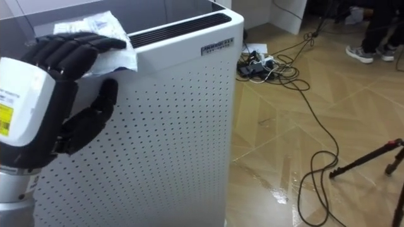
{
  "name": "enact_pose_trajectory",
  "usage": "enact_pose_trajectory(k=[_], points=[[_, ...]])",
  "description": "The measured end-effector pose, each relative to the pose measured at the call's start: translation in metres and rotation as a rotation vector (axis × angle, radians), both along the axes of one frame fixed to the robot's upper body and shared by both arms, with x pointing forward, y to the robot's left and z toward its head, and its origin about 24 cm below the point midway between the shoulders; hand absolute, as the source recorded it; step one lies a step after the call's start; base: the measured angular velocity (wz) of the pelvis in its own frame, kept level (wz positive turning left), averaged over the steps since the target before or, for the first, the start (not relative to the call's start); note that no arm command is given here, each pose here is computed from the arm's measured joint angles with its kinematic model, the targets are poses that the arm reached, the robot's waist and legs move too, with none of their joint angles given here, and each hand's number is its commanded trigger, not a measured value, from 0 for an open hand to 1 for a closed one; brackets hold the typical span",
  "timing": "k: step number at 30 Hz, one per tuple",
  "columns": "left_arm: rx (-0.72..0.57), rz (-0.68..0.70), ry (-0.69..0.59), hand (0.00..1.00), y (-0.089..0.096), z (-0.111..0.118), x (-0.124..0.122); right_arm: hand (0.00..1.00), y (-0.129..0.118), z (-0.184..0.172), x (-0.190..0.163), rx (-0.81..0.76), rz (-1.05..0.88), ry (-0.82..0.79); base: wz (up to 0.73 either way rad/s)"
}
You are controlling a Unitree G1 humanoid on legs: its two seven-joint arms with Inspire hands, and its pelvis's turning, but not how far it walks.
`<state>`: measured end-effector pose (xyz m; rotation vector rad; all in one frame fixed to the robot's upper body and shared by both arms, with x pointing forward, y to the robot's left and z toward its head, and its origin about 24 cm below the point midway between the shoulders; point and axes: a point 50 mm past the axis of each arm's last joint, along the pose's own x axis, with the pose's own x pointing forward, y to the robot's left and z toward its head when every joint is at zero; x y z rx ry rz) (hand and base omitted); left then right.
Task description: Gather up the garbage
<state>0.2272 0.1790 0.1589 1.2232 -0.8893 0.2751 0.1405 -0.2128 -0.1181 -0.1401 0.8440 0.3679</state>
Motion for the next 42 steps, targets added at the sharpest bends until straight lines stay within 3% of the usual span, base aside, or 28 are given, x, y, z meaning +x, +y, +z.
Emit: enact_pose_trajectory(k=[11, 16, 23, 31, 42], points=[[-0.031, 0.043, -0.053, 1.00, 0.004, 0.011, 0.005, 1.00, 0.002, 0.008, 0.009, 0.001, 0.017, -0.045, -0.01], [-0.099, -0.005, -0.057, 1.00, 0.001, 0.021, 0.001, 1.00, 0.004, 0.008, 0.010, 0.013, 0.012, -0.049, 0.02], [-0.346, -0.212, 0.021, 1.00, -0.004, 0.035, -0.008, 1.00, 0.008, 0.008, 0.010, 0.028, 0.016, -0.048, 0.04], [-0.605, -0.552, 0.191, 1.00, -0.018, 0.036, -0.010, 1.00, 0.015, 0.006, 0.009, 0.036, 0.050, -0.041, 0.00], [-0.665, -0.765, 0.413, 1.00, -0.031, 0.024, -0.007, 1.00, 0.017, 0.009, 0.018, 0.033, 0.065, -0.063, 0.01]])
